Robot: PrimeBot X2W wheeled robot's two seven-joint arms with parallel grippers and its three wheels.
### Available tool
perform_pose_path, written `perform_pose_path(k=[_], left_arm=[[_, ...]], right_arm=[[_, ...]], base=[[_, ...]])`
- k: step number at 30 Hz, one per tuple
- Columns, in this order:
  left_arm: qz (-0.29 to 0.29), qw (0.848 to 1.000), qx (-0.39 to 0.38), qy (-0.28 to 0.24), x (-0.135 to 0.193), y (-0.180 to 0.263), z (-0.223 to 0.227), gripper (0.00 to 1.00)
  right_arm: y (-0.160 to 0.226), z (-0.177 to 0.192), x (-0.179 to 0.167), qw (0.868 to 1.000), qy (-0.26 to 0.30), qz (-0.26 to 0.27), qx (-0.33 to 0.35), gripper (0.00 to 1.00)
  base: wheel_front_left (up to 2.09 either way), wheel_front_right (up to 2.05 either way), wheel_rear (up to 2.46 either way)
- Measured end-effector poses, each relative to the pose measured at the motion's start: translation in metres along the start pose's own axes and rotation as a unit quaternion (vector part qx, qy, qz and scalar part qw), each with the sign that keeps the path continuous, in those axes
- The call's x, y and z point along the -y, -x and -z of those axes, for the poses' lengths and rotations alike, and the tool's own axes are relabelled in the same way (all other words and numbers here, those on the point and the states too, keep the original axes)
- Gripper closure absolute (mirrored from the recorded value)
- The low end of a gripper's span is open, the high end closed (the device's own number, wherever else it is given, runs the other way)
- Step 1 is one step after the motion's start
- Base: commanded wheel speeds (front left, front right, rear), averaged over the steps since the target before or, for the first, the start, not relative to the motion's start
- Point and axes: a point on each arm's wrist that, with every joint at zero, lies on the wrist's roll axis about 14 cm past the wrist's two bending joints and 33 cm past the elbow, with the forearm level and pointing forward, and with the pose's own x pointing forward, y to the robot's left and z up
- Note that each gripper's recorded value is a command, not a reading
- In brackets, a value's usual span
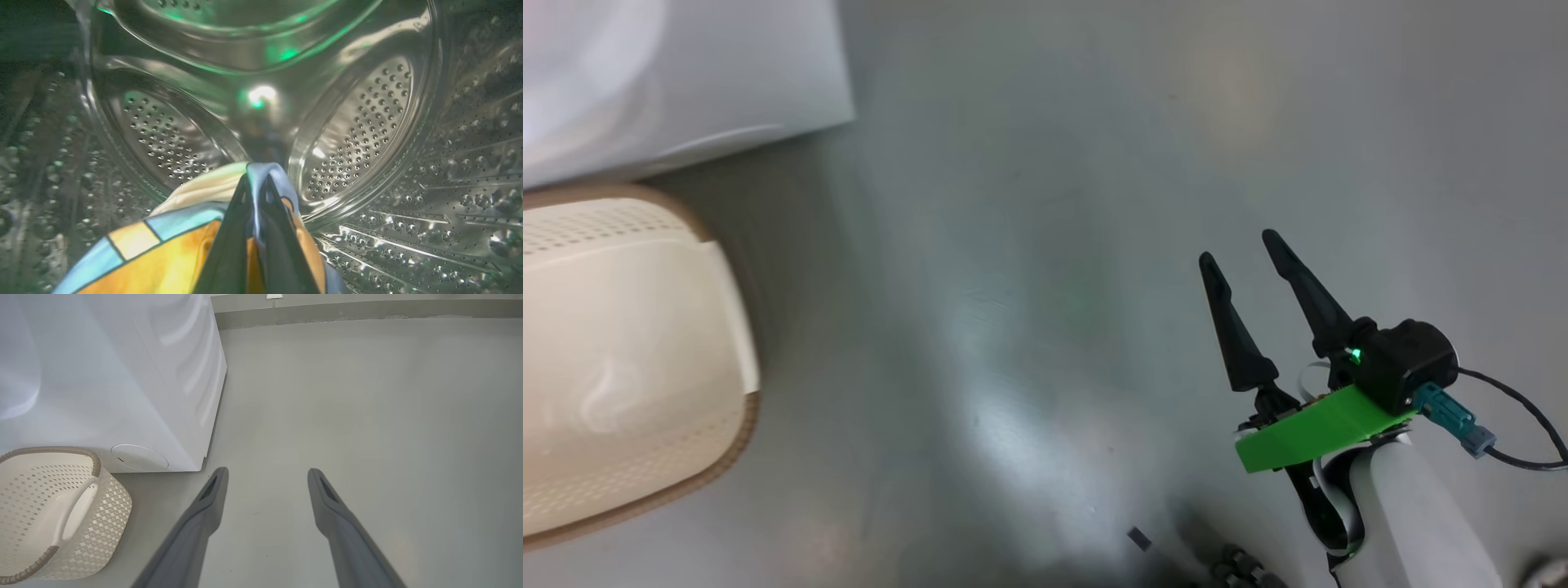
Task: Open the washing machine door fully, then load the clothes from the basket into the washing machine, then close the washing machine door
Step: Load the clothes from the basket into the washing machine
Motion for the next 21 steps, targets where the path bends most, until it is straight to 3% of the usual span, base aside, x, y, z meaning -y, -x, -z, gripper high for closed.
perform_pose_path(k=[9,13,21], left_arm=[[0.011,1.000,-0.005,-0.005,0.014,-0.033,0.023,1.00],[-0.038,0.998,0.054,0.013,-0.008,-0.051,-0.010,1.00],[-0.068,0.993,0.100,0.001,-0.023,-0.053,-0.028,1.00]], right_arm=[[0.004,0.013,0.013,1.000,0.001,0.018,-0.021,0.00],[0.004,0.015,0.019,0.999,0.003,0.026,-0.024,0.00],[0.003,0.018,0.023,0.999,-0.002,0.031,-0.028,0.00]], base=[[0.00,0.00,0.00],[0.00,0.00,0.00],[0.00,0.00,0.00]])
